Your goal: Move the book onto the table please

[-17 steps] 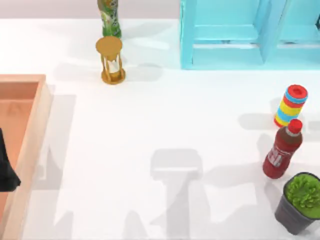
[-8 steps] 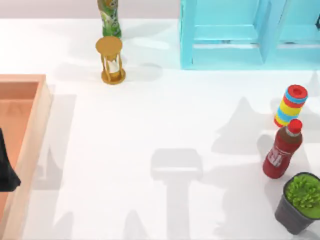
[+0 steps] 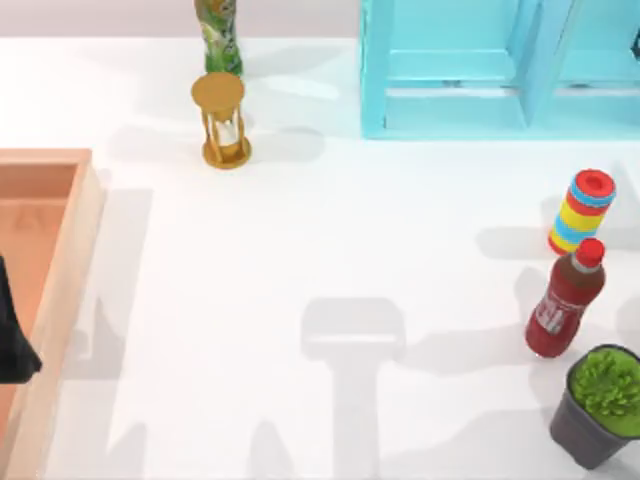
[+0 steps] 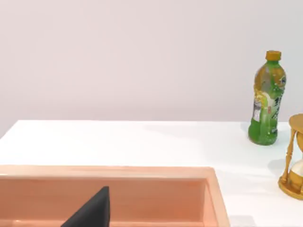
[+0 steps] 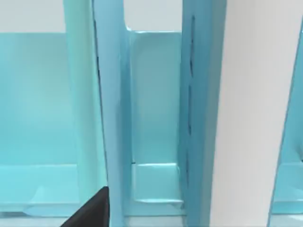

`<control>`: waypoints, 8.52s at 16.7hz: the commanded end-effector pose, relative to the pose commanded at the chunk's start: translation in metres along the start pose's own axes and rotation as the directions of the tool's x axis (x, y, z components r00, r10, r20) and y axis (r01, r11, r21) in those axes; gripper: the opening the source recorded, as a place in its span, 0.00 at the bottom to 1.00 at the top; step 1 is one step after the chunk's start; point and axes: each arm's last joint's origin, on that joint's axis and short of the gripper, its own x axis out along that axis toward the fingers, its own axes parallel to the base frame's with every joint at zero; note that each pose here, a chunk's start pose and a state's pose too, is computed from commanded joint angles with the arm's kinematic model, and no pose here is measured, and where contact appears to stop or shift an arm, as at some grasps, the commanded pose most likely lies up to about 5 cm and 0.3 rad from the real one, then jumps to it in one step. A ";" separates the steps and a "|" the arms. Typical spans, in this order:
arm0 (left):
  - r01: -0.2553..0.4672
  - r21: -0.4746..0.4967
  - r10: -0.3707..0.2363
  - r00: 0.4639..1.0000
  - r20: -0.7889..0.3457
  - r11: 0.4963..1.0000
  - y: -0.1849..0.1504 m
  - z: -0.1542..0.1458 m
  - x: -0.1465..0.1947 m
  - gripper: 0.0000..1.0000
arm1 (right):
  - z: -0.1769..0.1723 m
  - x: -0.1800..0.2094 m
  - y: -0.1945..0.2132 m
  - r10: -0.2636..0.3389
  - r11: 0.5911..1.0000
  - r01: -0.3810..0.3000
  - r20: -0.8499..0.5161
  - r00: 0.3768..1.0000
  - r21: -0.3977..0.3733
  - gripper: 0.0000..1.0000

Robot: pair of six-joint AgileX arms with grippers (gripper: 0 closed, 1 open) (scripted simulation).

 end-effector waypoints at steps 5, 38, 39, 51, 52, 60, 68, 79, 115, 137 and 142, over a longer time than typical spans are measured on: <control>0.000 0.000 0.000 1.000 0.000 1.000 0.000 0.000 0.000 1.00 | -0.017 0.001 -0.009 -0.012 1.000 0.012 -0.001 1.000 0.001 1.00; 0.000 0.000 0.000 1.000 0.000 1.000 0.000 0.000 0.000 1.00 | -0.017 0.101 -0.011 -0.012 1.000 0.012 -0.001 1.000 0.001 0.10; 0.000 0.000 0.000 1.000 0.000 1.000 0.000 0.000 0.000 1.00 | -0.017 0.101 -0.011 -0.012 1.000 0.012 -0.001 1.000 0.001 0.02; 0.000 0.000 0.000 1.000 0.000 1.000 0.000 0.000 0.000 1.00 | -0.007 0.096 -0.016 -0.025 1.000 0.025 -0.004 1.000 0.006 0.00; 0.000 0.000 0.000 1.000 0.000 1.000 0.000 0.000 0.000 1.00 | 0.002 0.093 -0.018 -0.030 1.000 0.030 -0.008 1.000 0.009 0.00; 0.000 0.000 0.000 1.000 0.000 1.000 0.000 0.000 0.000 1.00 | 0.145 -0.008 -0.035 -0.049 0.999 0.049 0.031 0.998 -0.007 0.00; 0.000 0.000 0.000 1.000 0.000 1.000 0.000 0.000 0.000 1.00 | 0.184 -0.099 -0.016 -0.016 1.000 0.016 0.002 1.000 0.001 0.00; 0.000 0.000 0.000 1.000 0.000 1.000 0.000 0.000 0.000 1.00 | 0.159 -0.069 0.040 -0.012 0.986 0.002 -0.060 0.998 -0.167 0.00; 0.000 0.000 0.000 1.000 0.000 1.000 0.000 0.000 0.000 1.00 | 0.033 -0.241 0.451 0.240 -0.018 -0.263 -0.260 0.935 -0.965 0.00; 0.000 0.000 0.000 1.000 0.000 1.000 0.000 0.000 0.000 1.00 | 0.016 -0.240 0.450 0.239 -0.015 -0.264 -0.259 0.936 -0.964 1.00; 0.000 0.000 0.000 1.000 0.000 1.000 0.000 0.000 0.000 1.00 | 0.016 -0.240 0.450 0.239 -0.015 -0.264 -0.259 0.936 -0.964 1.00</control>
